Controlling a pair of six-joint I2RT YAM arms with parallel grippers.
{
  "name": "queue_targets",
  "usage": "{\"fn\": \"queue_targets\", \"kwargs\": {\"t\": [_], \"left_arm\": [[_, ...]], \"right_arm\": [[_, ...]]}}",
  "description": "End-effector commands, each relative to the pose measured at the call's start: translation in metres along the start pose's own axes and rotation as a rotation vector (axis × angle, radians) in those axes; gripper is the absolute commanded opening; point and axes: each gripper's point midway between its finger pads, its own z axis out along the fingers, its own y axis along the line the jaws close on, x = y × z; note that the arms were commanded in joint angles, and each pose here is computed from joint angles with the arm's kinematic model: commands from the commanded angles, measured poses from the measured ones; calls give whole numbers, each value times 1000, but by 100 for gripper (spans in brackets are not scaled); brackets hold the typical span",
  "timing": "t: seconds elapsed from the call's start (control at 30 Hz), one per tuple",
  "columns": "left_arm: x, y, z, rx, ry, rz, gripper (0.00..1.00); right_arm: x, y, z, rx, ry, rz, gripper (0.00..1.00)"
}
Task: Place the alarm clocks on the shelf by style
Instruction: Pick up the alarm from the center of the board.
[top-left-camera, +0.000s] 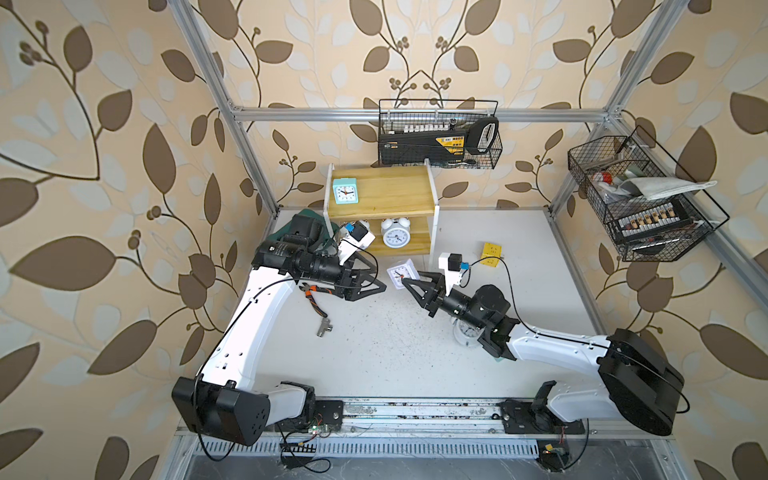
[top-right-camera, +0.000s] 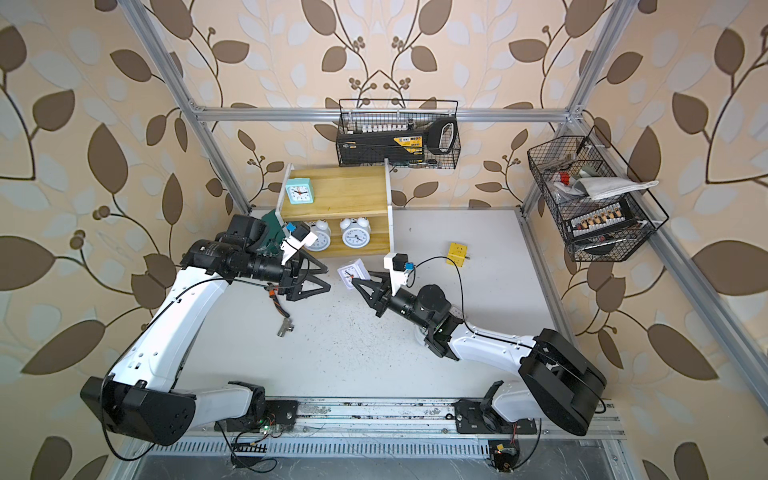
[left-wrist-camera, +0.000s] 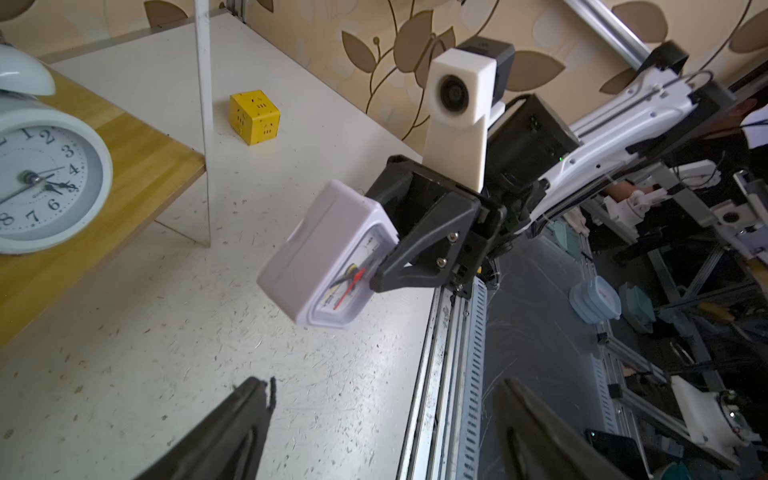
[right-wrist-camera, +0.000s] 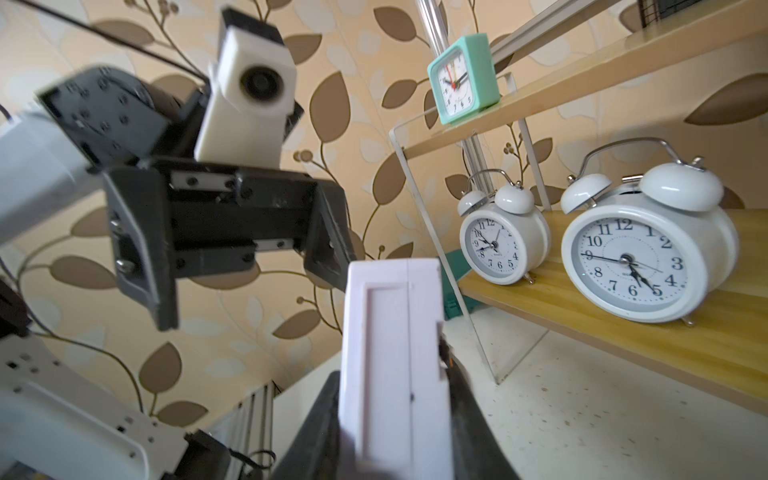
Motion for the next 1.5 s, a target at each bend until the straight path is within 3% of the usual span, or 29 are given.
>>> {"fn": "queue_targets", "kwargs": {"t": [0.0, 0.23, 0.43, 0.9, 1.23, 1.47], "left_arm": [[-17, 6, 4, 68, -91, -34, 88], [-13, 16, 14, 138, -119, -152, 86], [-14, 1, 14, 278, -132, -178, 79], [-5, 1, 19, 321, -121, -204, 70], [-4, -10, 16, 368, -130, -168, 48], [-5, -16, 12, 361, -133, -123, 24]], "right_arm": [[-37, 8, -9, -37, -187, 196, 14], [-38, 21, -14, -38, -289, 238, 13], [-29, 28, -1, -53, -271, 267, 13], [-17, 39, 20, -85, -240, 300, 13], [-7, 28, 22, -42, -232, 295, 16], [-1, 25, 24, -61, -195, 277, 30]]}}
